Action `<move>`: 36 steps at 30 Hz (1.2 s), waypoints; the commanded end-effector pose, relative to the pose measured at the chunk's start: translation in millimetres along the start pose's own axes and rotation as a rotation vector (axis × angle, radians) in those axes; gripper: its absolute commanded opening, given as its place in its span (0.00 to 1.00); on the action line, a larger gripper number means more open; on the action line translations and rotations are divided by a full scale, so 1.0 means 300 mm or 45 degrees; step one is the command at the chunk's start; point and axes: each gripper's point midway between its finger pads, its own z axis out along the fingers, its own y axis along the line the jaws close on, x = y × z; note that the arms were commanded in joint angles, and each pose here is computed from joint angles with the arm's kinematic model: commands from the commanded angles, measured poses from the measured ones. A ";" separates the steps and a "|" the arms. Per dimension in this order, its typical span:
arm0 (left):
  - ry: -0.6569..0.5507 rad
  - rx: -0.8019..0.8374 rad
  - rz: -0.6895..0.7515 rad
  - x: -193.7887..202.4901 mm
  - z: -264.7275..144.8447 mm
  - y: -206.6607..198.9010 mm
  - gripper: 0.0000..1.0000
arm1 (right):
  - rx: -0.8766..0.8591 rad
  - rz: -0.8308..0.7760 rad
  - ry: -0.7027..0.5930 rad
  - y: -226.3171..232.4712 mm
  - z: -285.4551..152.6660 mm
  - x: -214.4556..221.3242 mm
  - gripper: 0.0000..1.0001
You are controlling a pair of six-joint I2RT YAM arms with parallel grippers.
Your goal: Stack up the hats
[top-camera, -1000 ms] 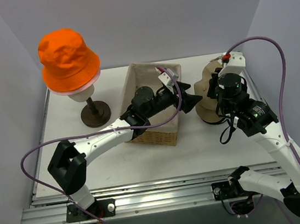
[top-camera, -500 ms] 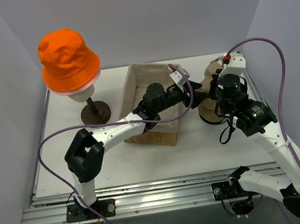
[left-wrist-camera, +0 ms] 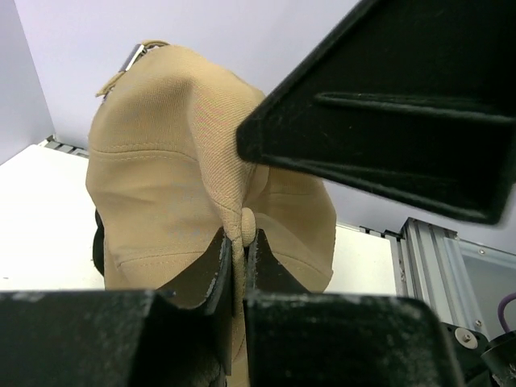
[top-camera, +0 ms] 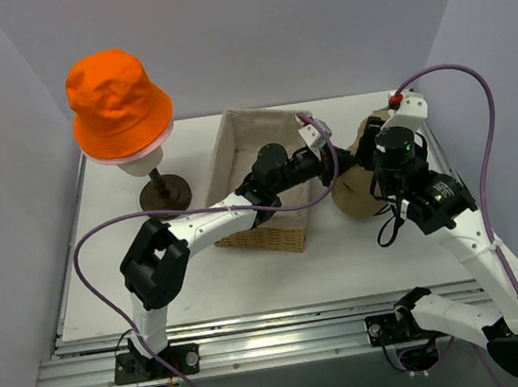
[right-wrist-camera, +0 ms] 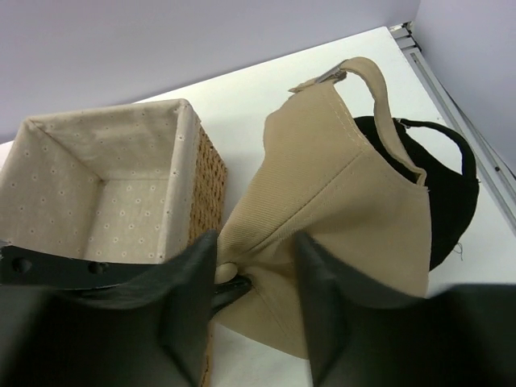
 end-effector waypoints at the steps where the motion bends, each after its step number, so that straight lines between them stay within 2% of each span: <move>1: -0.125 0.049 0.084 -0.128 0.007 -0.020 0.02 | 0.009 0.082 -0.081 -0.005 -0.010 -0.064 0.43; 3: -0.147 0.063 0.091 -0.135 -0.006 -0.022 0.02 | -0.042 0.126 -0.092 0.018 -0.018 -0.095 0.52; 6: -0.169 0.063 0.059 -0.141 -0.027 -0.002 0.02 | -0.076 0.184 -0.109 0.032 -0.025 -0.151 0.59; 9: -0.179 0.061 0.041 -0.140 -0.041 0.022 0.02 | -0.067 0.230 -0.108 0.015 -0.016 -0.192 0.60; 11: -0.176 0.066 0.036 -0.134 -0.043 0.028 0.02 | -0.058 0.234 -0.076 -0.002 0.015 -0.188 0.60; 12: -0.175 0.069 0.036 -0.131 -0.043 0.027 0.02 | 0.000 0.247 -0.074 -0.060 0.051 -0.198 0.59; 14: -0.171 0.076 0.035 -0.123 -0.042 0.026 0.02 | -0.075 0.267 -0.048 -0.070 0.072 -0.214 0.55; 16: -0.168 0.084 0.037 -0.116 -0.042 0.027 0.03 | -0.022 0.282 -0.054 -0.158 0.115 -0.233 0.49; 19: -0.166 0.107 0.039 -0.103 -0.040 0.019 0.02 | -0.056 0.214 0.007 -0.199 0.171 -0.212 0.47; 23: -0.162 0.127 0.043 -0.088 -0.036 0.019 0.02 | -0.145 0.149 0.069 -0.202 0.224 -0.161 0.45; 31: -0.163 0.148 0.047 -0.088 -0.037 0.017 0.02 | -0.285 0.097 0.081 -0.179 0.263 -0.111 0.45; 36: -0.165 0.152 0.057 -0.087 -0.037 0.017 0.02 | -0.271 0.088 0.091 -0.193 0.273 -0.078 0.45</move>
